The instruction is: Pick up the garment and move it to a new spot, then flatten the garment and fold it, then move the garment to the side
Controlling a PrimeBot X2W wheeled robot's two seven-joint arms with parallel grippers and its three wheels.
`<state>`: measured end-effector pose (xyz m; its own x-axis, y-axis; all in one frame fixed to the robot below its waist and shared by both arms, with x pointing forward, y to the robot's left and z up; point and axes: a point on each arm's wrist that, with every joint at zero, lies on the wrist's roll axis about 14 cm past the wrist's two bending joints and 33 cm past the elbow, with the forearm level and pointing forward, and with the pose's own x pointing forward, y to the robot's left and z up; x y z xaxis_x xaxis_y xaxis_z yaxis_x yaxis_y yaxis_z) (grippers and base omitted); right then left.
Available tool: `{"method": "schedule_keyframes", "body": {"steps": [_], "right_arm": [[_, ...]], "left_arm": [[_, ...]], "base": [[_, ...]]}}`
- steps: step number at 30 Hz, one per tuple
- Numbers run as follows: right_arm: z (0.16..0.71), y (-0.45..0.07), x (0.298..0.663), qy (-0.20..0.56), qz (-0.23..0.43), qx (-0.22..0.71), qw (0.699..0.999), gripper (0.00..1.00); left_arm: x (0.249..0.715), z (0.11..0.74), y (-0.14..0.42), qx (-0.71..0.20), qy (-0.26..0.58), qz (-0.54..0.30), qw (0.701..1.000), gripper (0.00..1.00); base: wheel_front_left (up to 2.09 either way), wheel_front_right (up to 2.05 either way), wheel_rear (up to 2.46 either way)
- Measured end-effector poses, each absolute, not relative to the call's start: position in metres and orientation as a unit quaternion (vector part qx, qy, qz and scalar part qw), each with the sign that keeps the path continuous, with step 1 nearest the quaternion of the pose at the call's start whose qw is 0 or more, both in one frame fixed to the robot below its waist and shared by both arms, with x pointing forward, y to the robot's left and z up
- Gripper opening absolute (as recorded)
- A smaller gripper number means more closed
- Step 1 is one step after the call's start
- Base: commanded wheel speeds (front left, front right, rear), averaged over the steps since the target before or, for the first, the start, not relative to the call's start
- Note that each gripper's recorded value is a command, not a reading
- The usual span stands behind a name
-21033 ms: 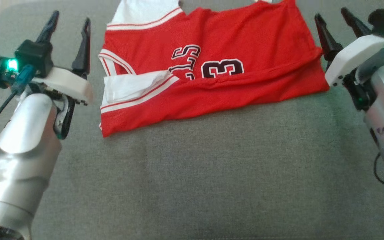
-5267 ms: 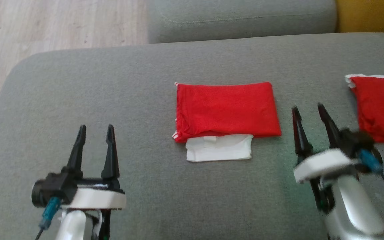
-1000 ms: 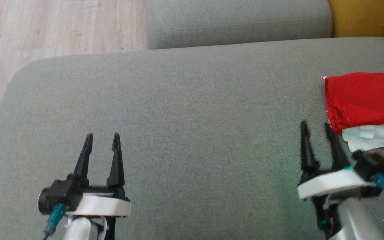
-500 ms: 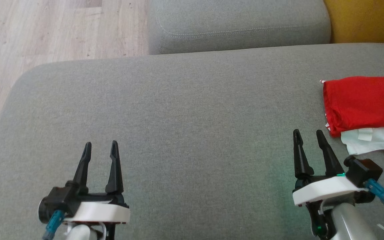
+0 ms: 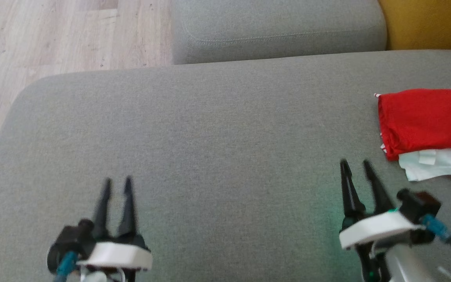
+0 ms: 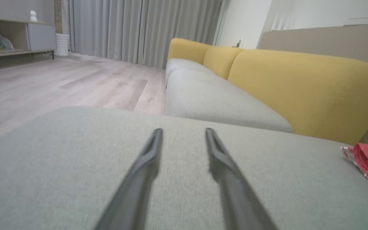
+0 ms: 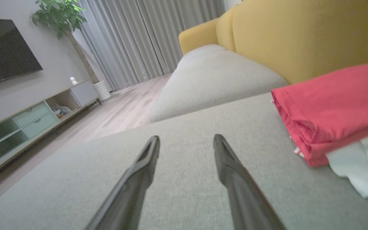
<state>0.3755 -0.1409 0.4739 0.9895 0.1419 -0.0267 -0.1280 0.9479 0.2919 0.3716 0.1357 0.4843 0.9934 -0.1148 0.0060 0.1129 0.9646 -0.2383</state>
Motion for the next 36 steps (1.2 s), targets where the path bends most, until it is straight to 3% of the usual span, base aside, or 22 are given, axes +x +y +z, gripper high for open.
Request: {"method": "schedule_keyframes", "body": {"steps": [6, 36], "right_arm": [[0.435, -0.143, 0.352, 0.085, 0.053, 0.16, 0.982, 0.0], [0.442, -0.164, 0.36, 0.083, -0.002, 0.302, 0.95, 0.0]], "left_arm": [[0.353, 0.448, 0.139, -0.132, 0.063, -0.044, 0.988, 0.0], [0.355, 0.443, 0.154, -0.278, 0.09, 0.001, 0.956, 0.0]], "base": [[0.0, 0.0, 0.0], [0.0, 0.0, 0.0]]}}
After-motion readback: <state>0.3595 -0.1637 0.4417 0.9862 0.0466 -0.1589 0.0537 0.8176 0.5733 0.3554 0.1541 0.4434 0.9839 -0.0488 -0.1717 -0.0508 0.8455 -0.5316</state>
